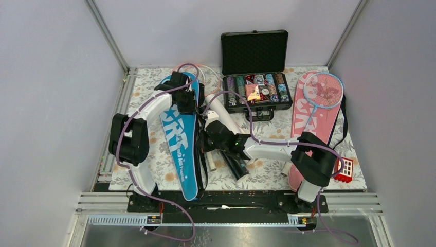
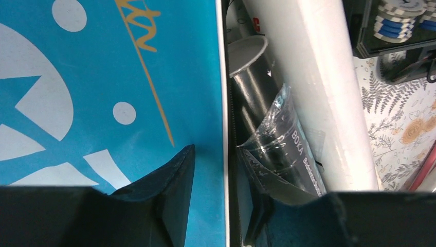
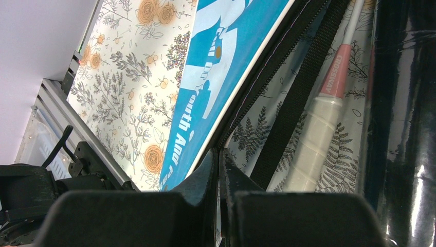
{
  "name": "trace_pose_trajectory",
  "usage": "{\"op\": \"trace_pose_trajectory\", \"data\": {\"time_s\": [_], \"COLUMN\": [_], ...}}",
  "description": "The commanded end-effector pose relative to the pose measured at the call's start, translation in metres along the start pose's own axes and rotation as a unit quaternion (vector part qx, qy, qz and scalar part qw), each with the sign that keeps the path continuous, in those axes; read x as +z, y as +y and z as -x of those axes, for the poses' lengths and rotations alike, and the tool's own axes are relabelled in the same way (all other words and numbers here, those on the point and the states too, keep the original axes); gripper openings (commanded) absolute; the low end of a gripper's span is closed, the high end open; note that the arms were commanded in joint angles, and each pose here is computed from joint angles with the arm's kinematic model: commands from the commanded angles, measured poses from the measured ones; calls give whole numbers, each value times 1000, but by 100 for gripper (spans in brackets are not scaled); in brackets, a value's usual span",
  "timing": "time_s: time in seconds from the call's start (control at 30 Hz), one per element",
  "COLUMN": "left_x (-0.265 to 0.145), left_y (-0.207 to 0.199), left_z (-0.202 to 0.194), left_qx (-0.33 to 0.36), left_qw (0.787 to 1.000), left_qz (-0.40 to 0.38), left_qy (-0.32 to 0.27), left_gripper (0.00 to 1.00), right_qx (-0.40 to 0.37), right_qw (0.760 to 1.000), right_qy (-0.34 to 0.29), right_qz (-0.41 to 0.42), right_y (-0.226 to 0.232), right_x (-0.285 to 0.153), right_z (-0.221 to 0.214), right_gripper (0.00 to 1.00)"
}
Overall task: Pack up the badminton gear
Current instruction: Place the racket in the racket bag, then pick up the racket from the racket bag.
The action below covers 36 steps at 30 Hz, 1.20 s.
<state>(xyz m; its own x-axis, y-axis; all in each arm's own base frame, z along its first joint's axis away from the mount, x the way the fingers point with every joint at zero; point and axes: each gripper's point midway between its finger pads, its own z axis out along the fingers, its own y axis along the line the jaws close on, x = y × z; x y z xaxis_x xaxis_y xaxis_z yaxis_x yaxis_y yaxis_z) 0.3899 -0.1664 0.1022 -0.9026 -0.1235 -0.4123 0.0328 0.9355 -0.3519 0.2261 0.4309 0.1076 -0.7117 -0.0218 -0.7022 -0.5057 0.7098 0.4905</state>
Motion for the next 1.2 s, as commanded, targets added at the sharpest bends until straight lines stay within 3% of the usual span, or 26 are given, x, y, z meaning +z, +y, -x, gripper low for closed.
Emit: {"op": "trace_pose_trajectory", "data": {"time_s": [0.0, 0.17, 0.57, 0.6, 0.7, 0.83, 1.03, 1.17], "left_x": [6, -7, -81, -82, -92, -109, -136, -151], "left_y": [-6, -11, -18, -16, -12, -14, -20, -18], "left_z": [16, 23, 29, 26, 19, 13, 10, 8], "left_qx": [3, 4, 6, 7, 4, 3, -8, -23], "left_qw": [1000, 1000, 997, 997, 996, 994, 988, 983], "left_qz": [-11, -14, -3, -2, 3, -8, -37, -46], "left_qy": [-13, -28, -81, -80, -88, -110, -153, -175], "left_gripper": [35, 0, 0, 0, 0, 0, 0, 0], "right_qx": [2, 6, 52, 50, 42, 42, 30, 41], "right_qw": [998, 998, 997, 997, 997, 997, 988, 959], "right_qy": [-57, -55, -51, -46, -33, -25, -29, -64], "right_qz": [30, 28, -41, -43, -55, -67, -151, -273], "right_y": [22, 22, -14, -15, -16, -28, -98, -176], "right_x": [-12, -15, -20, -21, -30, -58, -112, -159], "right_z": [36, 36, 25, 24, 30, 49, 84, 110], "right_gripper": [0, 0, 0, 2, 24, 39, 47, 52]}}
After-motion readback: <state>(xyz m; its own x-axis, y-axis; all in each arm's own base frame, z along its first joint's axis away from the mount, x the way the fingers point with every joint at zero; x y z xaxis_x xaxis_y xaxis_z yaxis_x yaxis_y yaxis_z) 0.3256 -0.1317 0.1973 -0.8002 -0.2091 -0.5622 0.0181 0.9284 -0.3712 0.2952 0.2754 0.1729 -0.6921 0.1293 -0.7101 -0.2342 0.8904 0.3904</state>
